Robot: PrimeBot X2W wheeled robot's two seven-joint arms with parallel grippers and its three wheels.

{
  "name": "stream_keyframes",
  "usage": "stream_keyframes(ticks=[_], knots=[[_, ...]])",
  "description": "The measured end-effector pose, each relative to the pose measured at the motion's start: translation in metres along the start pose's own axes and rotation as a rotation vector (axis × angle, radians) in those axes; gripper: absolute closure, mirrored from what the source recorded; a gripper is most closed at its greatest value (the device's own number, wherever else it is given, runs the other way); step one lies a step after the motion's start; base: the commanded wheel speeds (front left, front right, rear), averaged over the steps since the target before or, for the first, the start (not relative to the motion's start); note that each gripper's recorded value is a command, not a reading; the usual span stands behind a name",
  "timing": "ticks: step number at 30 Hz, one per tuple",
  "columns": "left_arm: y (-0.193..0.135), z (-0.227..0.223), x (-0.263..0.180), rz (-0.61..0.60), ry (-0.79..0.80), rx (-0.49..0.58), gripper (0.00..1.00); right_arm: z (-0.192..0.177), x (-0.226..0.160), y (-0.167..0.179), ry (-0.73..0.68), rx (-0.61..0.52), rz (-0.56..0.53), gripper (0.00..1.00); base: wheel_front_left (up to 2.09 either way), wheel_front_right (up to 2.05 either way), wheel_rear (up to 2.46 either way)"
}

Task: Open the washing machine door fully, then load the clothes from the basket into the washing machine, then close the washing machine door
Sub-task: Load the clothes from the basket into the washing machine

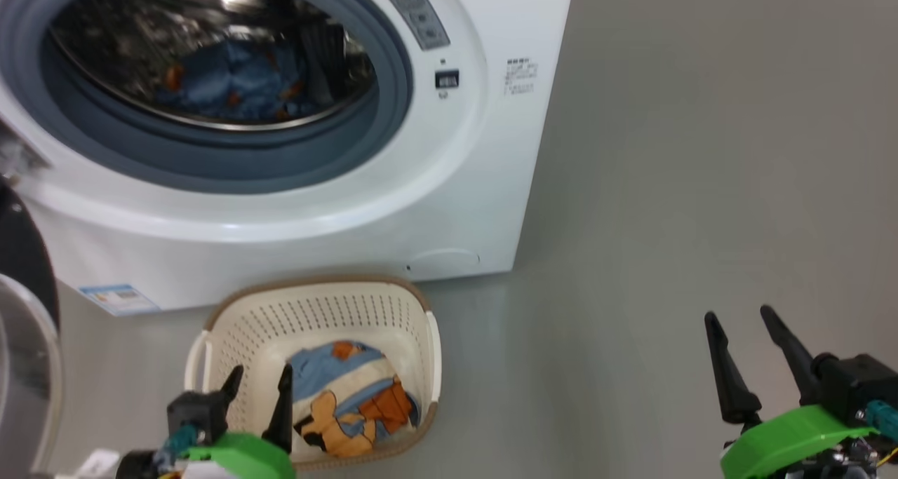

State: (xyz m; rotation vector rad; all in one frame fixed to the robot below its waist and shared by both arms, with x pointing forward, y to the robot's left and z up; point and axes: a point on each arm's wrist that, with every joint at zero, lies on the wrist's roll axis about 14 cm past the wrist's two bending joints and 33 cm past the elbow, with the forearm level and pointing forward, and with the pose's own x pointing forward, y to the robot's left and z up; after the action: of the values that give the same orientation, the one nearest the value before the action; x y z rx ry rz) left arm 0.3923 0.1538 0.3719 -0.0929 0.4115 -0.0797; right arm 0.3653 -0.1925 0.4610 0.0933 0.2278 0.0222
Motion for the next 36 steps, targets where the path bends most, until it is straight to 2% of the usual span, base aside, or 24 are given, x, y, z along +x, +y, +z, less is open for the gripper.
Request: stream_keyframes(ticks=[9,28,36], knots=[[-0.002,-0.033,0.052,-0.024,0.172,-0.005,0.00,-0.009,0.026,-0.008,0.035,-0.047,-0.015,0.00,0.00,0.00,0.00],[-0.018,-0.136,0.131,-0.067,0.611,-0.124,0.00,-0.060,0.087,-0.022,0.137,-0.073,-0.041,0.00,0.00,0.00,0.00],[-0.017,-0.194,0.138,-0.046,0.799,-0.194,0.00,-0.093,0.103,-0.027,0.195,-0.076,-0.047,0.00,0.00,0.00,0.00]])
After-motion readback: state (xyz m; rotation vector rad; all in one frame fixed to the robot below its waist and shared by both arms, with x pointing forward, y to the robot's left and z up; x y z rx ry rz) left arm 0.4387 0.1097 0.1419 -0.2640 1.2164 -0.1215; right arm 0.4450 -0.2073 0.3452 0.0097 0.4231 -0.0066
